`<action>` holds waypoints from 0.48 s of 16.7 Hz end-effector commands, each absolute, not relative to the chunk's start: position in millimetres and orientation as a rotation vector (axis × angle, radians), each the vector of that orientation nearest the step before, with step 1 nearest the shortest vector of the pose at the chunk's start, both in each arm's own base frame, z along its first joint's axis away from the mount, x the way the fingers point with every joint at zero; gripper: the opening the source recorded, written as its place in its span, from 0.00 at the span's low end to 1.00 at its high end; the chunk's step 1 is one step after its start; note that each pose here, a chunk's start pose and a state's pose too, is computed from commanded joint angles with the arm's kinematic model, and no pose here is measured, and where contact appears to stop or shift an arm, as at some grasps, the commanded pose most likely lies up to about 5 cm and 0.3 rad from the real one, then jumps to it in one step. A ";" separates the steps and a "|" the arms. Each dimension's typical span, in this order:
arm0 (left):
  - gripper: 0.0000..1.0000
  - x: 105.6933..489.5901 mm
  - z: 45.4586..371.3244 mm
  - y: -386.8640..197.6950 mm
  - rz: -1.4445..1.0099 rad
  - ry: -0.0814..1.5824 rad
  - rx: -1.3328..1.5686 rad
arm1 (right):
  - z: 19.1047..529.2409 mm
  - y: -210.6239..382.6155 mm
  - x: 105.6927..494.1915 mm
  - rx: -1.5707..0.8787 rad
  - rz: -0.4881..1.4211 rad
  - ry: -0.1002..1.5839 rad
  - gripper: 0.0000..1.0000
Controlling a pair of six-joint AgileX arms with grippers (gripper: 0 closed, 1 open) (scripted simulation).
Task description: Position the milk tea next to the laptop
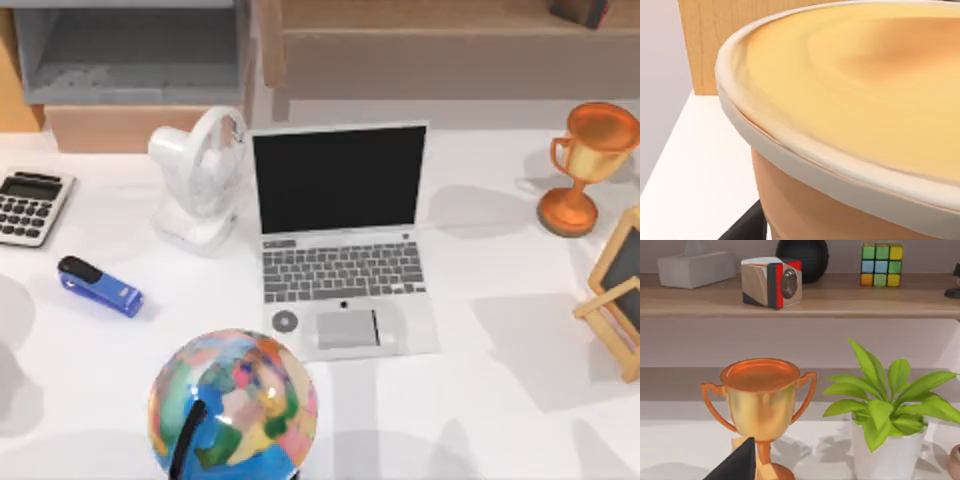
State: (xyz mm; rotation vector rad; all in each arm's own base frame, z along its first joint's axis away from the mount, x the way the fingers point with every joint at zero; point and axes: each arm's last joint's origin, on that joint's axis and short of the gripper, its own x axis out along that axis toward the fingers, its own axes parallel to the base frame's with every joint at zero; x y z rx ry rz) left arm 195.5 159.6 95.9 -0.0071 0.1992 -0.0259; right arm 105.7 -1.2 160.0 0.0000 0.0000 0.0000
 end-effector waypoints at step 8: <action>0.00 203.8 107.8 159.1 -0.029 0.158 0.036 | 160.0 -1.2 105.7 0.000 0.000 0.000 1.00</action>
